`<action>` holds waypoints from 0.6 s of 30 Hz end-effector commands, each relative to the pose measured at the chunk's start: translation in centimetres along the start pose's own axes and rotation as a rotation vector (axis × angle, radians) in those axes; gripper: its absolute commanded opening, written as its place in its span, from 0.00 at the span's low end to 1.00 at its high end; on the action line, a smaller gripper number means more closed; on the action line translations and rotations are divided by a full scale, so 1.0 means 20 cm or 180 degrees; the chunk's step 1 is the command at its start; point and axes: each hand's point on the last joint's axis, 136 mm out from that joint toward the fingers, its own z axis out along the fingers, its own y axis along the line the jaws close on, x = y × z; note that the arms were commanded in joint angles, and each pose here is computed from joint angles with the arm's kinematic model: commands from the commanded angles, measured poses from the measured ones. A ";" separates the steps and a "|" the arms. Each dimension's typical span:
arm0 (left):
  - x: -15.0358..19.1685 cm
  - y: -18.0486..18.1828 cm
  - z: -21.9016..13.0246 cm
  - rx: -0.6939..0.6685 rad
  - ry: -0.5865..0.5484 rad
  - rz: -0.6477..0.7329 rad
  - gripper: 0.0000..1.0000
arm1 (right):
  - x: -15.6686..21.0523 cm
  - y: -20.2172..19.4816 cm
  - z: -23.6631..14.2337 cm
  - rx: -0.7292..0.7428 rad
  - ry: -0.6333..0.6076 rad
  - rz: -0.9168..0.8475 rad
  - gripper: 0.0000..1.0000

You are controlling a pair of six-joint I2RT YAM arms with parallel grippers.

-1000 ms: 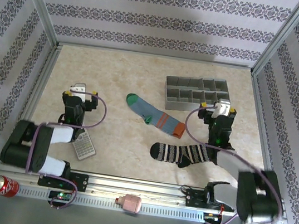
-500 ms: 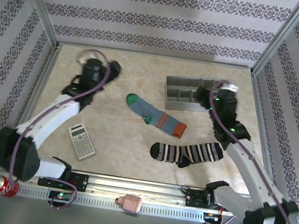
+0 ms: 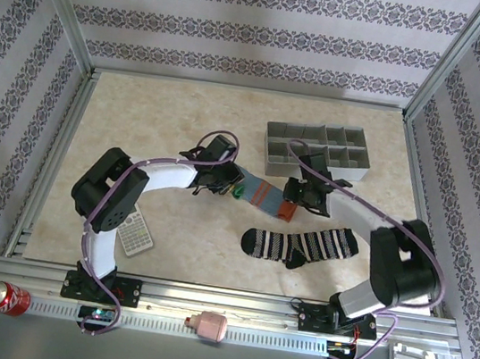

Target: Roll the socks

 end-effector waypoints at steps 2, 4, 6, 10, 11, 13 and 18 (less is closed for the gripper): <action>-0.02 0.05 0.03 -0.0033 -0.0008 -0.0212 0.31 | 0.03 0.03 0.10 -0.0121 0.0126 0.0160 0.27; -0.06 0.10 0.03 -0.0130 -0.0013 -0.0218 0.31 | 0.06 0.02 0.13 -0.0117 0.0223 0.0225 0.27; -0.10 0.14 0.03 -0.0172 -0.0023 -0.0266 0.31 | 0.10 0.04 0.15 -0.0155 0.0314 0.0237 0.26; -0.19 0.23 0.02 -0.0332 -0.0074 -0.0342 0.31 | 0.22 0.14 0.16 -0.0246 0.0518 0.0142 0.25; -0.22 0.25 0.02 -0.0371 -0.0084 -0.0358 0.31 | 0.25 0.18 0.16 -0.0273 0.0555 0.0090 0.25; -0.30 0.31 0.01 -0.0450 -0.0127 -0.0407 0.31 | 0.30 0.26 0.15 -0.0321 0.0644 -0.0026 0.25; -0.53 0.42 -0.07 -0.0618 -0.0329 -0.0426 0.30 | 0.43 0.55 0.14 -0.0679 0.0900 -0.0182 0.25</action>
